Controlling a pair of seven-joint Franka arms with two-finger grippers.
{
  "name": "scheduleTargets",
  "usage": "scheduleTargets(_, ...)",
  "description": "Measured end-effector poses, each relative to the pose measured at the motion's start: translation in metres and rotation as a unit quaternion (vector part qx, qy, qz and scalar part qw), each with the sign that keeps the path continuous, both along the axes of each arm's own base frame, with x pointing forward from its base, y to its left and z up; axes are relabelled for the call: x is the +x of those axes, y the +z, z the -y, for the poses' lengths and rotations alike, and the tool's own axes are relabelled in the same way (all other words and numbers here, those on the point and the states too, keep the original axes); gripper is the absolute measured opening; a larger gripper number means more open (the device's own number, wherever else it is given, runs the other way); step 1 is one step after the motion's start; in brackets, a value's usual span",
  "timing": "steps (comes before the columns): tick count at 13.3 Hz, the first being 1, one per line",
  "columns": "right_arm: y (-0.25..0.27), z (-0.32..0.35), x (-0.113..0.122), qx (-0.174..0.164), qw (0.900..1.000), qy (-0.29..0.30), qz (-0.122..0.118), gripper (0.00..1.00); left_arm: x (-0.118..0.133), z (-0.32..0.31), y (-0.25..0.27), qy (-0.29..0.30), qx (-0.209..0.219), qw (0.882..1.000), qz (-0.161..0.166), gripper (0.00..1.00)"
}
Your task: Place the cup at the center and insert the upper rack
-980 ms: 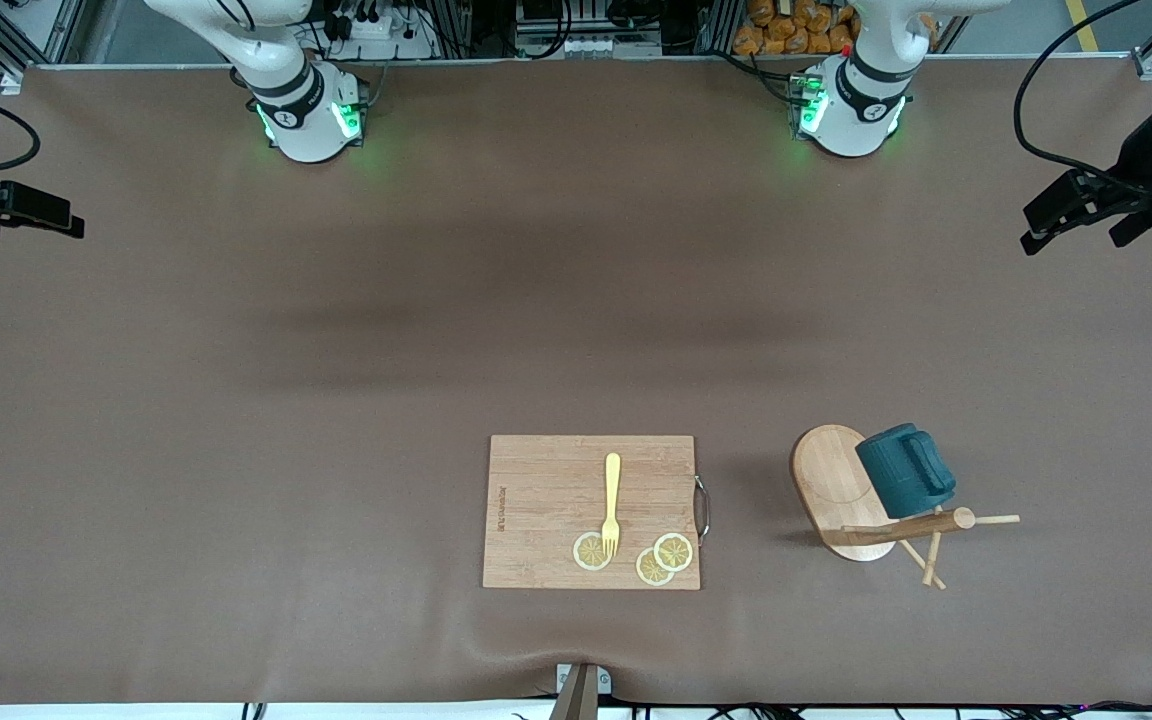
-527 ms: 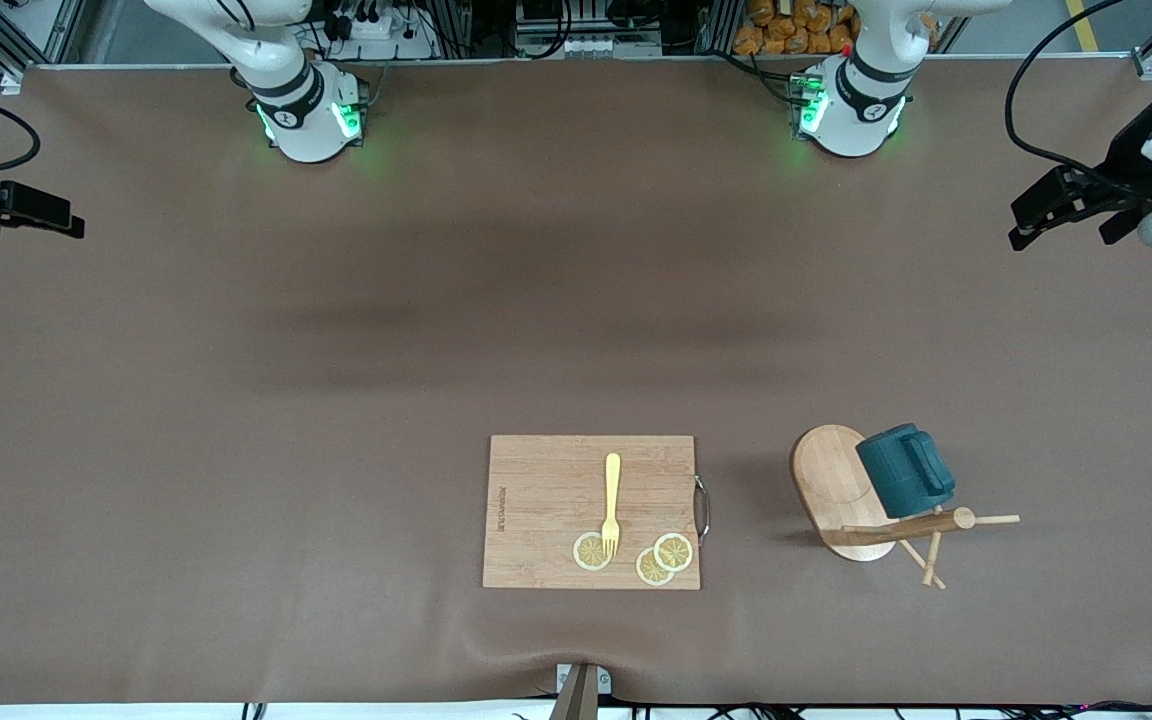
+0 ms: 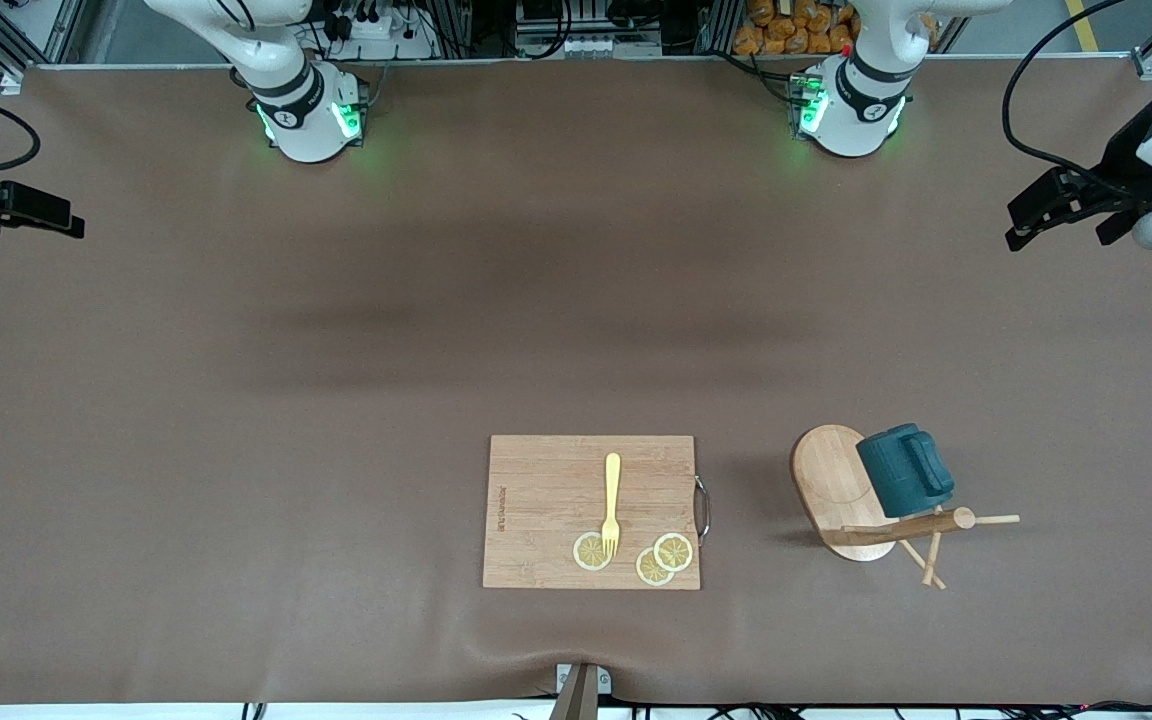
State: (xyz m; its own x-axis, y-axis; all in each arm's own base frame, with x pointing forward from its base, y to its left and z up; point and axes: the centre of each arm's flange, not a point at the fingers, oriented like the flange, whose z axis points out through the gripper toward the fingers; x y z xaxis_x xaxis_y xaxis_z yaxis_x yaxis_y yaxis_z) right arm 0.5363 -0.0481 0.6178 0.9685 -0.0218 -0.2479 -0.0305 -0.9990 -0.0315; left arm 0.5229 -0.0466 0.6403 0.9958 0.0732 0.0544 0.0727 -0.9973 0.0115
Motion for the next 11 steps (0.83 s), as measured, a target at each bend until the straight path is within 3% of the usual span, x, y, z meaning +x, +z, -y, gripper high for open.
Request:
scheduleTargets(4, 0.0000, 0.0000, 0.0000, 0.000, 1.000, 0.000, 0.000, 1.00, 0.0046, 0.0005, 0.0007, -0.001, -0.001, 1.000, 0.017, 1.00)
scheduleTargets(11, 0.0000, 0.0000, 0.0000, 0.000, 1.000, 0.000, 0.000, 1.00, 0.0068, 0.0002, -0.0007, -0.003, 0.002, 1.000, 0.020, 1.00)
